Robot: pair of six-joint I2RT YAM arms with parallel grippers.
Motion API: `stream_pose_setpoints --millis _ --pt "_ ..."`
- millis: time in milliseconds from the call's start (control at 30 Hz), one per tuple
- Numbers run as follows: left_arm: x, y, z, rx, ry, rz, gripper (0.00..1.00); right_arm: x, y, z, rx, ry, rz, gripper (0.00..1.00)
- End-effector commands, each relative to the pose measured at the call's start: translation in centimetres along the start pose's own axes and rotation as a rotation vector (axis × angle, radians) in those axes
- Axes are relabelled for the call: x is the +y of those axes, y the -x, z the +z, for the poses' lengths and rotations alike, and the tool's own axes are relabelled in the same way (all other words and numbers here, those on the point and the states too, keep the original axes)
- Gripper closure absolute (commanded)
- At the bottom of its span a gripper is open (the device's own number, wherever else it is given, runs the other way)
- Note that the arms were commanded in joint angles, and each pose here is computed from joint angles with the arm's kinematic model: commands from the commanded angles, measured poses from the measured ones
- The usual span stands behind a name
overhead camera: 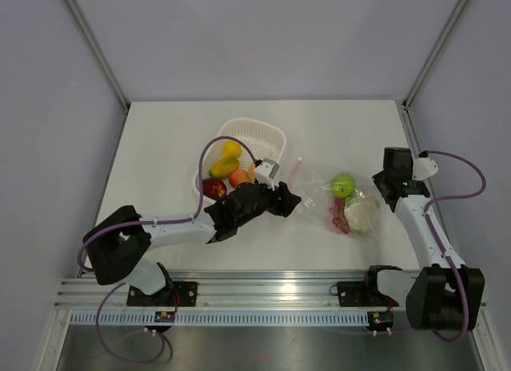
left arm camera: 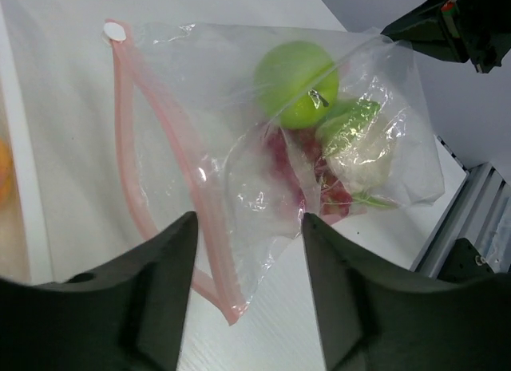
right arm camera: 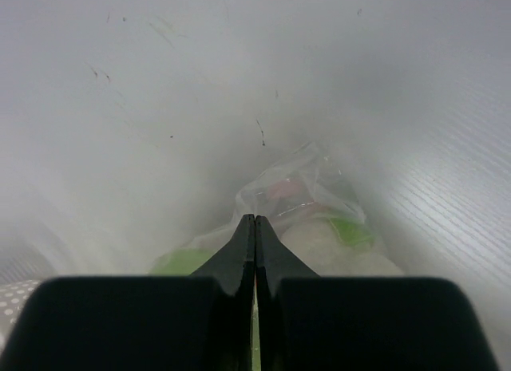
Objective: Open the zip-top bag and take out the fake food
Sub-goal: Adjust the zipper food storage bag at the center of the board.
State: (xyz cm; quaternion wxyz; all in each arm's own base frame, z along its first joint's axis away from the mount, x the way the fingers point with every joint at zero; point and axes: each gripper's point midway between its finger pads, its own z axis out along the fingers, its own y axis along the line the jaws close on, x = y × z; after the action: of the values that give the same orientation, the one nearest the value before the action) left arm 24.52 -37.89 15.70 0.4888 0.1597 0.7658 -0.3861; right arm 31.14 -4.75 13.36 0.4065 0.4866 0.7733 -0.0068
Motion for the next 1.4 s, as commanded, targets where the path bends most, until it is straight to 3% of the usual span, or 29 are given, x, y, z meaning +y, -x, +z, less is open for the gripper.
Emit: stream_pose_setpoints --millis 0,67,167,433,467,533,567,700,767,1133,1367 --pt "-1.6 2.1 0.6 -0.046 -0.047 -0.008 0.36 0.8 3.2 -1.3 -0.106 0.022 0.036 1.00" --pt "-1.5 2.4 0.4 -0.051 -0.038 -0.010 0.23 0.9 3.6 -1.8 -0.112 0.021 0.026 1.00" --pt "-0.6 2.4 0.3 -0.052 0.006 -0.014 0.18 1.0 4.4 -2.5 -0.133 0.028 0.015 1.00" --pt "0.8 2.7 0.2 -0.047 0.074 -0.011 0.17 0.7 5.0 -3.1 -0.164 0.032 0.014 0.96" --pt "0.9 2.7 0.2 -0.043 0.083 -0.007 0.17 0.8 4.9 -2.9 -0.155 0.028 0.010 0.92" --pt "1.1 2.5 0.2 -0.032 0.095 0.000 0.17 1.1 4.7 -2.6 -0.132 0.020 -0.008 0.69" --pt "1.3 2.6 0.3 -0.025 0.114 0.003 0.16 1.1 4.3 -2.0 -0.113 0.002 -0.024 0.64" --pt "2.1 2.2 0.7 0.000 0.161 0.016 0.16 1.1 4.2 -1.9 -0.092 -0.020 -0.053 0.18" --pt "2.6 2.0 1.1 0.024 0.194 0.024 0.15 1.4 4.5 -2.2 -0.102 0.000 -0.058 0.10" --pt "4.0 2.9 0.9 0.035 0.232 0.016 0.14 4.9 4.9 -6.6 -0.111 0.303 -0.118 0.07" --pt "6.2 6.1 -1.8 -0.031 0.243 -0.061 0.13 8.1 1.6 -8.5 -0.028 0.446 -0.257 0.07"
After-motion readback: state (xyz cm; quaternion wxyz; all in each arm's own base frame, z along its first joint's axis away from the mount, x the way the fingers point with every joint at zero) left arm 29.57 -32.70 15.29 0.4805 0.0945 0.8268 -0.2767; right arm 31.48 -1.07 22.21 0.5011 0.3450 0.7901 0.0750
